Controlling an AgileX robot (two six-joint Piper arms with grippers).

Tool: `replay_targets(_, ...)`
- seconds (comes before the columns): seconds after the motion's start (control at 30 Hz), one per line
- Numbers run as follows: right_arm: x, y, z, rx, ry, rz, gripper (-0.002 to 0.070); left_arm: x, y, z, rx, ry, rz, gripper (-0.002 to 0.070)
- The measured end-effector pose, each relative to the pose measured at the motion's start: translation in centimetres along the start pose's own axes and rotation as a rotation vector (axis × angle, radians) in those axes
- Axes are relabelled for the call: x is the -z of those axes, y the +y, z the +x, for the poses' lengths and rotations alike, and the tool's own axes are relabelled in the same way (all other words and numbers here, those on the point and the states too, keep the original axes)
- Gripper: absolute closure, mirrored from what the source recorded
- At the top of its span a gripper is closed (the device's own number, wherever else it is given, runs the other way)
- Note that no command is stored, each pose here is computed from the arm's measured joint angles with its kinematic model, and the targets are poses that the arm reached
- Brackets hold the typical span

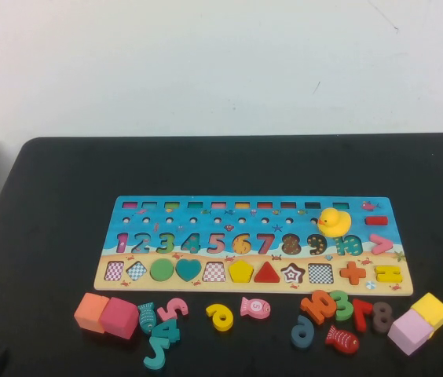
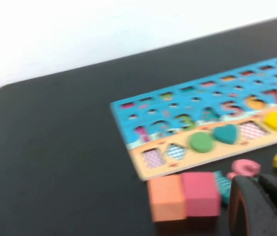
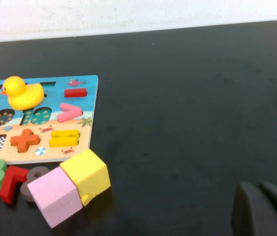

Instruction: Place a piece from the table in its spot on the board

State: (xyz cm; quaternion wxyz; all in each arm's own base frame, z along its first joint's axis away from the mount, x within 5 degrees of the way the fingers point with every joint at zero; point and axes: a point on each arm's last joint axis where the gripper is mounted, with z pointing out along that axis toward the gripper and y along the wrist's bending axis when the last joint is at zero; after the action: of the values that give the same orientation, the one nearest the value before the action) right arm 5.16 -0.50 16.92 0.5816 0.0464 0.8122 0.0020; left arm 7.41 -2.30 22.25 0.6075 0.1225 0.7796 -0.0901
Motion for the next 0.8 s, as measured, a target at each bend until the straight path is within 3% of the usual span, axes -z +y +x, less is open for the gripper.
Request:
replay_targets(0.37,0.0,0.0,0.0,0.0,0.0,0.0,0.0657,1.4,1.3,4.0,0.121,-0.115,-0.239,0.0675)
replay_targets(0.8,0.0,0.0,0.0,0.0,0.0,0.0,0.0657,1.4,1.3,5.1,0.1,0.013,-0.254,0.0675)
